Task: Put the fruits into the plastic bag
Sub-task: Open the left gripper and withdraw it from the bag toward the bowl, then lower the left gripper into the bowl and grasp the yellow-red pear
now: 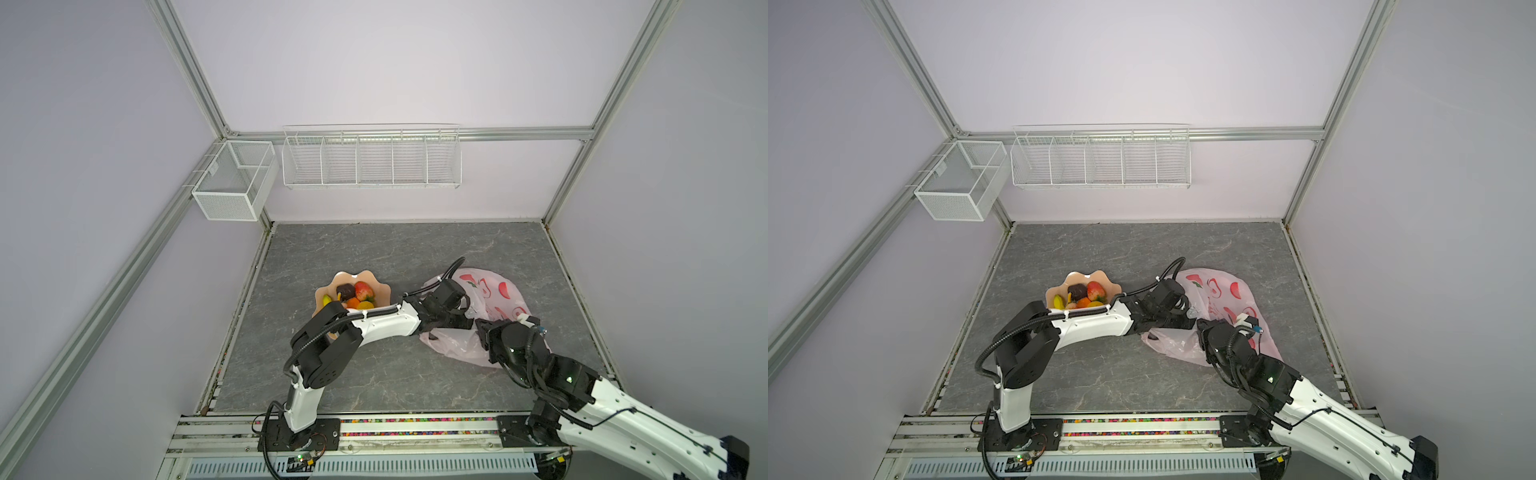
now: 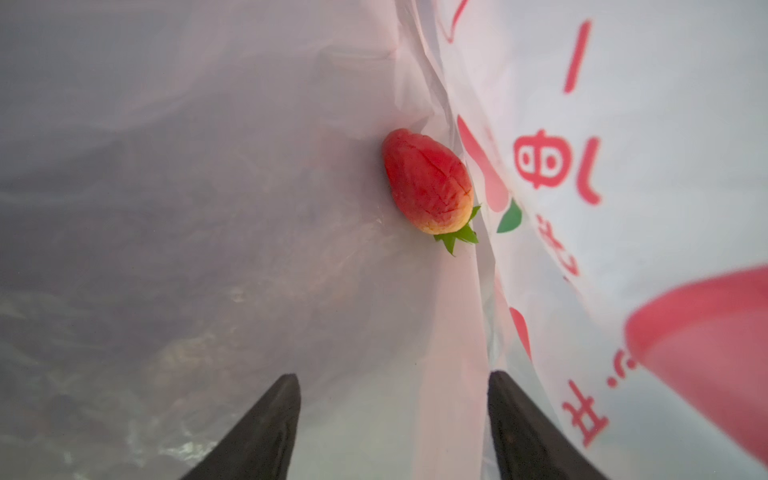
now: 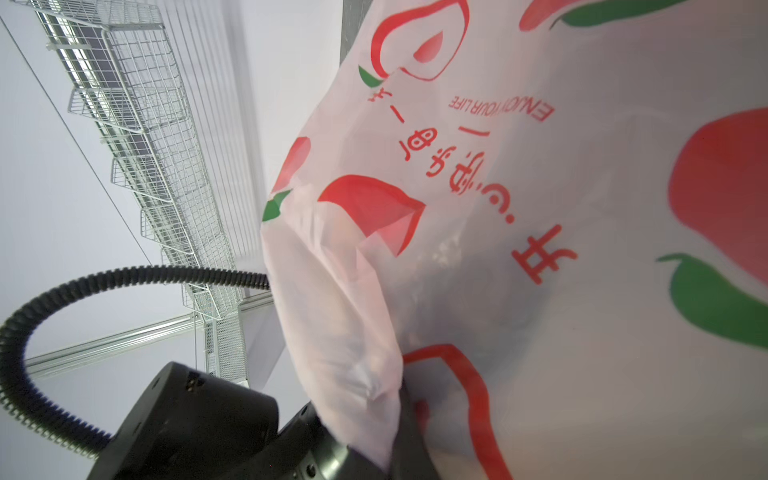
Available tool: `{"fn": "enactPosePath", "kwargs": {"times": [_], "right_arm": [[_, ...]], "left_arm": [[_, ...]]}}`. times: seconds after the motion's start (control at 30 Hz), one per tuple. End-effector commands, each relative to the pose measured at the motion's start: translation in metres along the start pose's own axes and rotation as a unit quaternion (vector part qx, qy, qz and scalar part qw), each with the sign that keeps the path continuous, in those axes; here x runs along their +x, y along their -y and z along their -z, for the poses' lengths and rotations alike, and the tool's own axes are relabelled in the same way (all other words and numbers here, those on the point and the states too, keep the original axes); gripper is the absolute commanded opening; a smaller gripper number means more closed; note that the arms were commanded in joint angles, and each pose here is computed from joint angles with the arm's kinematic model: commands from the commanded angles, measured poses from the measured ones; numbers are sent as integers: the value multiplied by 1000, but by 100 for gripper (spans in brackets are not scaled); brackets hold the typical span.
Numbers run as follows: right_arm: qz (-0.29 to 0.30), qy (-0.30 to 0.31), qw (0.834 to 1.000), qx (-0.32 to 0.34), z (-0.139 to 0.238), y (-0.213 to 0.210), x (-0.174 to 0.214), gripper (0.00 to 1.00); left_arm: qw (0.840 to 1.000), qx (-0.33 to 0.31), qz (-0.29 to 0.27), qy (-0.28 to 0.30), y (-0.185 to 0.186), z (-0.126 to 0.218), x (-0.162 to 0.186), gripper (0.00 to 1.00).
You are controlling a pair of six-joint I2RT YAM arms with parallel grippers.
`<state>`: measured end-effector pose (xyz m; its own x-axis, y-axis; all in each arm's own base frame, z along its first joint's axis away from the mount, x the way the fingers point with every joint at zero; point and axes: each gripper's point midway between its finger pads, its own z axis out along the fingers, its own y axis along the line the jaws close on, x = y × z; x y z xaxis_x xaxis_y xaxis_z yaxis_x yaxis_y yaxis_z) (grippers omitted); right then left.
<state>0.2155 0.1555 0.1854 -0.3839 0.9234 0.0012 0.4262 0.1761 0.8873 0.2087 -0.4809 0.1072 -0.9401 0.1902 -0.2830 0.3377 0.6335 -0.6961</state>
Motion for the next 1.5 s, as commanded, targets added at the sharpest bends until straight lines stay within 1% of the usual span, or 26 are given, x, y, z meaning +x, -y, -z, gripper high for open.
{"fn": "enactPosePath", "kwargs": {"times": [0.0,0.07,0.33,0.5,0.6,0.8,0.9,0.97,1.03,1.1,1.17,1.27,1.37,1.47], "right_arm": [[-17,2,999,50,-4,23,-1,6],[-16,1,999,50,-5,21,0,6],[-11,-7,999,53,-12,16,7,6],[-8,-8,999,49,-14,11,9,6],[-6,-9,999,50,-15,10,10,6],[-6,-12,999,50,-17,9,12,6],[-6,-12,999,51,-19,9,12,6],[-4,-13,999,52,-19,9,13,6],[-2,-13,999,53,-19,9,13,6],[-2,-13,998,56,-19,10,13,6],[-2,-14,998,55,-19,10,13,6],[0,-15,998,56,-20,10,14,6],[3,-16,998,56,-20,10,14,6],[4,-17,998,58,-20,10,14,6]], "left_arm": [[999,-18,-43,4,10,31,1,71],[998,-31,-54,0,7,41,4,70],[996,-51,-76,0,-2,81,5,69],[993,-79,-82,-5,-20,105,6,69],[994,-77,-81,-4,-28,118,7,68],[996,-48,-71,34,-26,154,0,68],[995,-47,-60,66,-27,182,-6,68],[992,-63,-47,97,-34,204,-12,69],[985,-98,-34,134,-48,225,-18,70],[978,-137,-18,156,-63,248,-20,73],[970,-179,1,167,-81,268,-19,75],[954,-237,25,184,-104,298,-15,81],[937,-282,48,201,-126,324,-10,89],[919,-332,78,197,-152,344,-3,91]]}}
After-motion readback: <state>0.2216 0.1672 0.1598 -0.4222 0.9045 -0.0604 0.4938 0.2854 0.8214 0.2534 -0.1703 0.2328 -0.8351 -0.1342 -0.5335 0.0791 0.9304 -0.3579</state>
